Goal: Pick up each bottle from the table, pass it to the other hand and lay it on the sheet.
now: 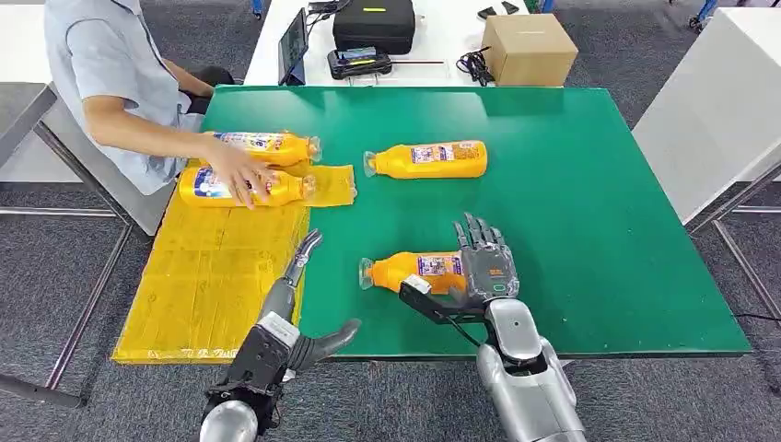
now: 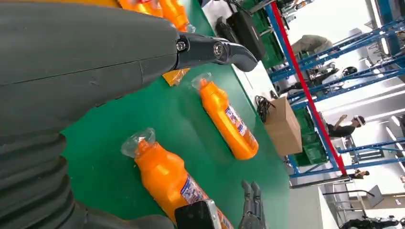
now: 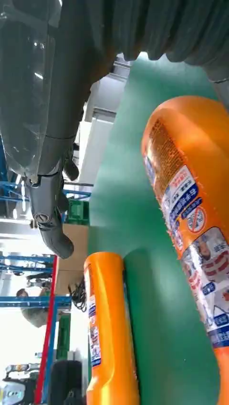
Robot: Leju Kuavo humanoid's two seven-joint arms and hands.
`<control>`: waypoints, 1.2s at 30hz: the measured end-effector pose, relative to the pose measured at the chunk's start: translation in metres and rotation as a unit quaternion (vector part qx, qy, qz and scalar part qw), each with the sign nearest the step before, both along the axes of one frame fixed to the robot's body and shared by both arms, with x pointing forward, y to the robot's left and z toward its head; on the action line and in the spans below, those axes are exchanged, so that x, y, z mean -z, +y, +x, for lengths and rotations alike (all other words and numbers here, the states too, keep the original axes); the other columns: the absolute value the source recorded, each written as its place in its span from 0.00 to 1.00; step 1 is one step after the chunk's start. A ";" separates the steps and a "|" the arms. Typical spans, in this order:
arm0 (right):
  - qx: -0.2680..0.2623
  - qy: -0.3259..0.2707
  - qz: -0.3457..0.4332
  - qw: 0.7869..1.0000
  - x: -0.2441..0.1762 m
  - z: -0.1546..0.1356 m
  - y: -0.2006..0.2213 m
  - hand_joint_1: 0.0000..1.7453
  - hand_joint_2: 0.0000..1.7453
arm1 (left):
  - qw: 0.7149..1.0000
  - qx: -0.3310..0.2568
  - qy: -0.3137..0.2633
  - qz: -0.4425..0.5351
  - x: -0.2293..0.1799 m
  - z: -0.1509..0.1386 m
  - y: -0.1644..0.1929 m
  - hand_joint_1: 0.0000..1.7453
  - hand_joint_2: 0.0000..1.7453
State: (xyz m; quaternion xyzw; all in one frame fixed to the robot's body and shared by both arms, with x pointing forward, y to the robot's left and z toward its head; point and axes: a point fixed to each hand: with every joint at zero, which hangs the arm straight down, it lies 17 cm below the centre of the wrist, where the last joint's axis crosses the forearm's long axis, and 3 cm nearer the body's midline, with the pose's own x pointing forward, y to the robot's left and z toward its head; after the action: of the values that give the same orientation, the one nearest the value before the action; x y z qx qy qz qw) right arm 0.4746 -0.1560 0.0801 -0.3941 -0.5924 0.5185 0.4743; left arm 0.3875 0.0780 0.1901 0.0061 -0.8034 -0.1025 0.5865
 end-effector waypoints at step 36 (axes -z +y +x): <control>-0.031 0.161 -0.081 0.983 0.082 0.029 -0.018 0.00 1.00 | 0.999 0.048 0.019 -0.004 0.014 -0.005 -0.023 0.00 1.00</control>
State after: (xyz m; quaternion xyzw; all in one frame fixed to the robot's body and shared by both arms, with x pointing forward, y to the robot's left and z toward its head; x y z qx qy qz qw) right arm 0.5036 -0.1742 -0.0016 -0.3238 -0.4762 0.6362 0.5135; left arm 0.3824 0.0550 0.1763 -0.0368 -0.7921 -0.1272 0.5959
